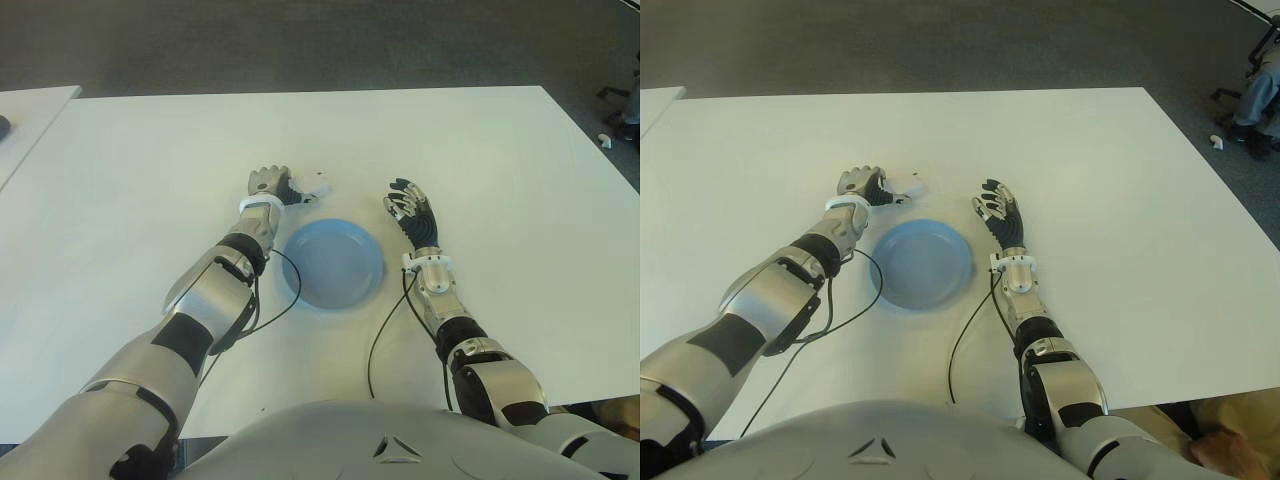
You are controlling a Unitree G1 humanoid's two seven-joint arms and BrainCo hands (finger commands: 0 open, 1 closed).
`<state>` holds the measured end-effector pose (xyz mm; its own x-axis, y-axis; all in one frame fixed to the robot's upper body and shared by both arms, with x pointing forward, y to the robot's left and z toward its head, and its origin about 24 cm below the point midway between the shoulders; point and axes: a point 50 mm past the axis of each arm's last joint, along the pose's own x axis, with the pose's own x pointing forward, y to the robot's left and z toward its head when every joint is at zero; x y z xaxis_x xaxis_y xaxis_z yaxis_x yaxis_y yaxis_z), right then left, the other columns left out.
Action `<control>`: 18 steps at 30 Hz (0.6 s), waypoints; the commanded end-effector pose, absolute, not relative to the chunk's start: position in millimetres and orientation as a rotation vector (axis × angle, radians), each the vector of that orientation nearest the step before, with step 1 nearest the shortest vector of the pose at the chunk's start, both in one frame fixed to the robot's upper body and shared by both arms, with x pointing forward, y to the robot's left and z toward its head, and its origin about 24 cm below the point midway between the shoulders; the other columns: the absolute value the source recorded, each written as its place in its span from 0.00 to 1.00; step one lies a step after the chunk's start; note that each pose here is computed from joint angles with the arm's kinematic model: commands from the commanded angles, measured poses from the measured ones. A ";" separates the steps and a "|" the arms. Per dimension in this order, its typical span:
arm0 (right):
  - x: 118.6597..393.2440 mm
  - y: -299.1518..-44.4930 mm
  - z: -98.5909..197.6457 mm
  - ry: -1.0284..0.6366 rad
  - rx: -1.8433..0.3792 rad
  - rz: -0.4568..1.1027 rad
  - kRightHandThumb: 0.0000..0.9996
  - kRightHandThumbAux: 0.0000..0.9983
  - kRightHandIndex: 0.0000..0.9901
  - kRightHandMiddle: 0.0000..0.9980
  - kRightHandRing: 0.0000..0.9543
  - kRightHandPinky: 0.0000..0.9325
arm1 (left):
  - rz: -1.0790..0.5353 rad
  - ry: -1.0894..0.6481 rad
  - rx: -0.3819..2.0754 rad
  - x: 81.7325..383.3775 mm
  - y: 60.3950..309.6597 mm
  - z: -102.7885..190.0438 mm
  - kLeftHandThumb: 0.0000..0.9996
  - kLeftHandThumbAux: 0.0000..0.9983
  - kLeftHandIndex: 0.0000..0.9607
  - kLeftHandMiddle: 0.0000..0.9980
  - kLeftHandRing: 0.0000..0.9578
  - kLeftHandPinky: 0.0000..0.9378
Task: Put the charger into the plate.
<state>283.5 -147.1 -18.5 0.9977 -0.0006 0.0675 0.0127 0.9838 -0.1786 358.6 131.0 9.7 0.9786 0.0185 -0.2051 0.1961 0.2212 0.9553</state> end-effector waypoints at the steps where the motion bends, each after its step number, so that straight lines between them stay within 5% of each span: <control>1: 184.9 -147.5 -107.0 0.373 -0.163 -0.009 0.53 0.58 0.18 0.26 0.28 0.30 | -0.080 0.117 1.282 358.3 134.7 12.9 0.72 0.70 0.46 0.77 0.81 0.83; 18: 185.6 -145.1 -106.7 0.370 -0.130 0.004 0.54 0.60 0.18 0.26 0.30 0.33 | -0.163 -0.056 1.325 350.4 130.2 10.3 0.72 0.70 0.46 0.79 0.82 0.81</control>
<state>283.6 -146.0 -18.7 0.9977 0.0249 0.0624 -0.0135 0.9842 -0.1766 361.5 121.9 22.2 0.9916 -0.1078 -0.0719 0.0992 0.2744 0.9565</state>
